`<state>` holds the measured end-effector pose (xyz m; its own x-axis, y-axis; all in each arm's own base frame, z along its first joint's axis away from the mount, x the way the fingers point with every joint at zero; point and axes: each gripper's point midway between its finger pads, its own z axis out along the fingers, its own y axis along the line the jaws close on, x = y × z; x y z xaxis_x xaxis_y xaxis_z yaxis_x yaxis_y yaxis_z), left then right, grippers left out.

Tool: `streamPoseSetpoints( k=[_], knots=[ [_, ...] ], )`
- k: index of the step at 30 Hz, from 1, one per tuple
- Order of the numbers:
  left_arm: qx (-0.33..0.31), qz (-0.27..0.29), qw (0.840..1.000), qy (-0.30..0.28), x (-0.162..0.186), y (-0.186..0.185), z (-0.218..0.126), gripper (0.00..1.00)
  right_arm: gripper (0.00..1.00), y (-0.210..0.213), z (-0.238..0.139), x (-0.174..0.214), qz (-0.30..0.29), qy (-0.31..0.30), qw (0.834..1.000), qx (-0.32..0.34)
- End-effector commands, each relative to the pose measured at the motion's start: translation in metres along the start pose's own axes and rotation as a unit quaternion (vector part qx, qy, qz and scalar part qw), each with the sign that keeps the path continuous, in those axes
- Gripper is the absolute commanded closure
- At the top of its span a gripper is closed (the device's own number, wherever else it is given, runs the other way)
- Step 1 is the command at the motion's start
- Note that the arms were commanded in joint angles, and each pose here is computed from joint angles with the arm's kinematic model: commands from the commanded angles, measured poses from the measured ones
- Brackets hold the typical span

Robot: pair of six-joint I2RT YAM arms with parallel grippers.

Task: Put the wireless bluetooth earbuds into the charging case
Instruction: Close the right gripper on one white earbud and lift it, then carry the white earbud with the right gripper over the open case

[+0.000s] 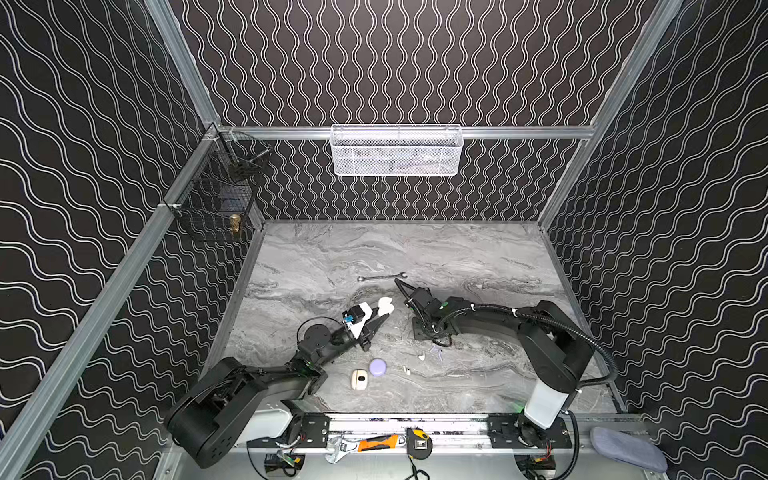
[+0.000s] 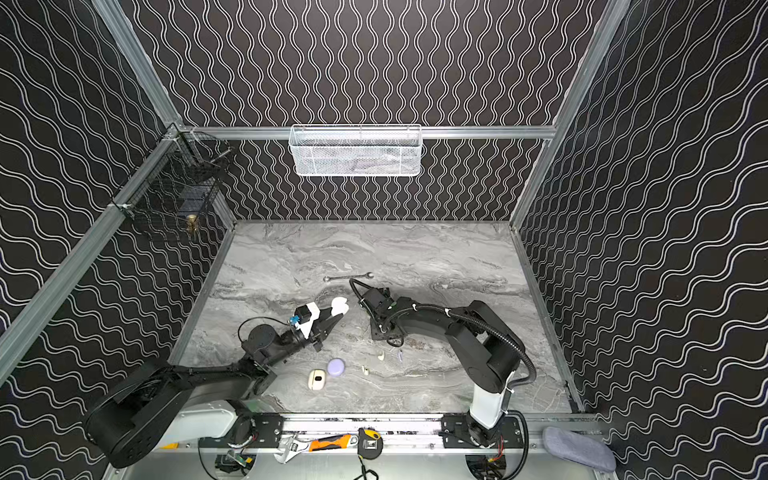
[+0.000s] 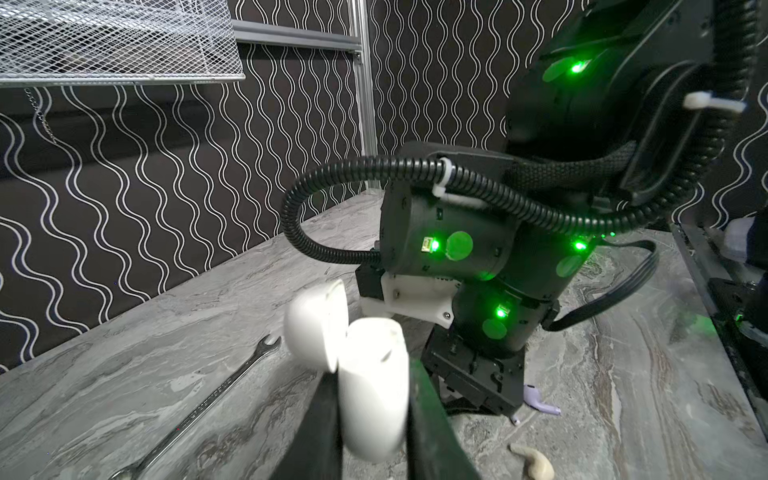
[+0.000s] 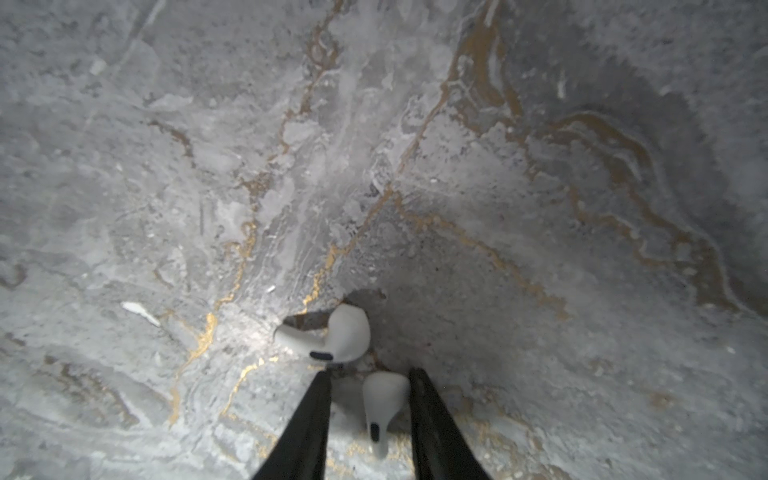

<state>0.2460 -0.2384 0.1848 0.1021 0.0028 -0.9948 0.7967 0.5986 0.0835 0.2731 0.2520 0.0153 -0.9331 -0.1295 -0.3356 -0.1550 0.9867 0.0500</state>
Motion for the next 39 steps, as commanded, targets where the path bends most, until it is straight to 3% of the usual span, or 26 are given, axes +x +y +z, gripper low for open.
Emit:
streamPoseSetpoints(
  k=[1,16,28,32,39],
  knots=[
    [0.002,0.006,1.000,-0.019,-0.010,0.000,0.001,1.00,0.66,-0.004,0.003,0.011,0.006,0.018,1.000,0.006],
    [0.022,0.012,0.999,-0.035,-0.018,-0.008,-0.003,1.00,0.79,-0.020,0.000,0.016,0.031,-0.008,0.999,0.021],
    [0.044,0.017,0.997,-0.058,-0.023,-0.016,-0.006,1.00,0.84,-0.018,-0.069,-0.023,0.083,-0.115,0.989,-0.034],
    [0.039,0.024,0.997,-0.069,-0.025,-0.016,-0.010,1.00,0.85,-0.003,-0.117,-0.053,0.126,-0.185,0.970,-0.096],
    [0.034,0.034,0.996,-0.078,-0.026,-0.016,-0.015,1.00,0.86,0.062,-0.226,-0.072,0.168,-0.302,0.902,-0.258]
  ],
)
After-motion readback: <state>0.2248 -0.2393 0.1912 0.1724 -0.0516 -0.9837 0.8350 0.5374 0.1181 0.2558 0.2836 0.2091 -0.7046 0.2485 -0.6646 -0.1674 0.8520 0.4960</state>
